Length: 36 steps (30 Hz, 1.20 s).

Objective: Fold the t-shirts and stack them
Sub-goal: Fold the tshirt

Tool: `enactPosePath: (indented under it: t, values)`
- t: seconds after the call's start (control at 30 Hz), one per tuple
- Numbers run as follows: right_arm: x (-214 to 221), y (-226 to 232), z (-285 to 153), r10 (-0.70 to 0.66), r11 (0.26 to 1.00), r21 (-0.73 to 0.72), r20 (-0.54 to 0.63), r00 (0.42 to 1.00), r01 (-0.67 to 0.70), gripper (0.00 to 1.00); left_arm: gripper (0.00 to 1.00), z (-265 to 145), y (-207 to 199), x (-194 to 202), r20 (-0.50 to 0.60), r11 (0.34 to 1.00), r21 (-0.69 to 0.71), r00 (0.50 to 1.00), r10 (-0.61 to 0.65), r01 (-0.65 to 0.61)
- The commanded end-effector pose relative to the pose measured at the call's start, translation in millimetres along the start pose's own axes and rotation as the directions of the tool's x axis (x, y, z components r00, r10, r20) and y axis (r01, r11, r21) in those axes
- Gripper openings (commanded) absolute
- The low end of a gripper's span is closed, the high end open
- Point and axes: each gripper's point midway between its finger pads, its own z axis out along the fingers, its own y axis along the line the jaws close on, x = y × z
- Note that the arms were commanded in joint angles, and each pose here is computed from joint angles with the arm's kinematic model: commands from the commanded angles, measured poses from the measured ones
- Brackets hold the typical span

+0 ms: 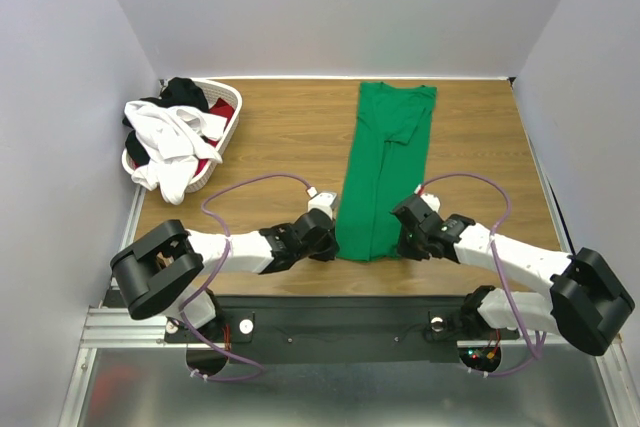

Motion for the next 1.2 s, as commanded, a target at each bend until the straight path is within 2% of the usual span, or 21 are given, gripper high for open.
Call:
enactPosePath:
  t: [0.0,0.23,0.43,0.63,0.67,0.87,1.17]
  values:
    - [-31,18,-12,-0.013,1.000,-0.025,0.098,0.995,0.016,0.00,0.00,3,-25,-49,0.116,0.998,0.051,0.993,-0.034,0.028]
    - [-59,37,-19,-0.053,0.998,-0.025,0.162,0.985,0.057,0.00,0.00,0,-34,-102,0.212,0.996,0.087,0.976,-0.041,0.023]
    - [-92,44,-23,-0.079,0.997,0.021,0.229,0.970,0.076,0.00,0.00,9,-16,-137,0.257,0.997,0.070,0.965,-0.043,0.026]
    - [-124,35,-14,-0.112,0.990,0.115,0.260,0.959,0.084,0.00,0.00,29,-17,-167,0.279,0.997,0.077,0.960,-0.007,-0.015]
    - [-134,36,-16,-0.110,0.989,0.124,0.282,0.953,0.077,0.00,0.00,37,-17,-163,0.251,0.995,0.092,0.968,0.000,-0.024]
    - [-169,20,-9,-0.108,0.978,0.201,0.313,0.944,0.045,0.00,0.00,53,-11,-198,0.289,0.996,0.077,0.957,0.011,-0.035]
    - [-213,9,6,-0.096,0.969,0.247,0.347,0.933,0.007,0.00,0.00,74,-3,-241,0.315,0.995,0.089,0.949,0.008,-0.038]
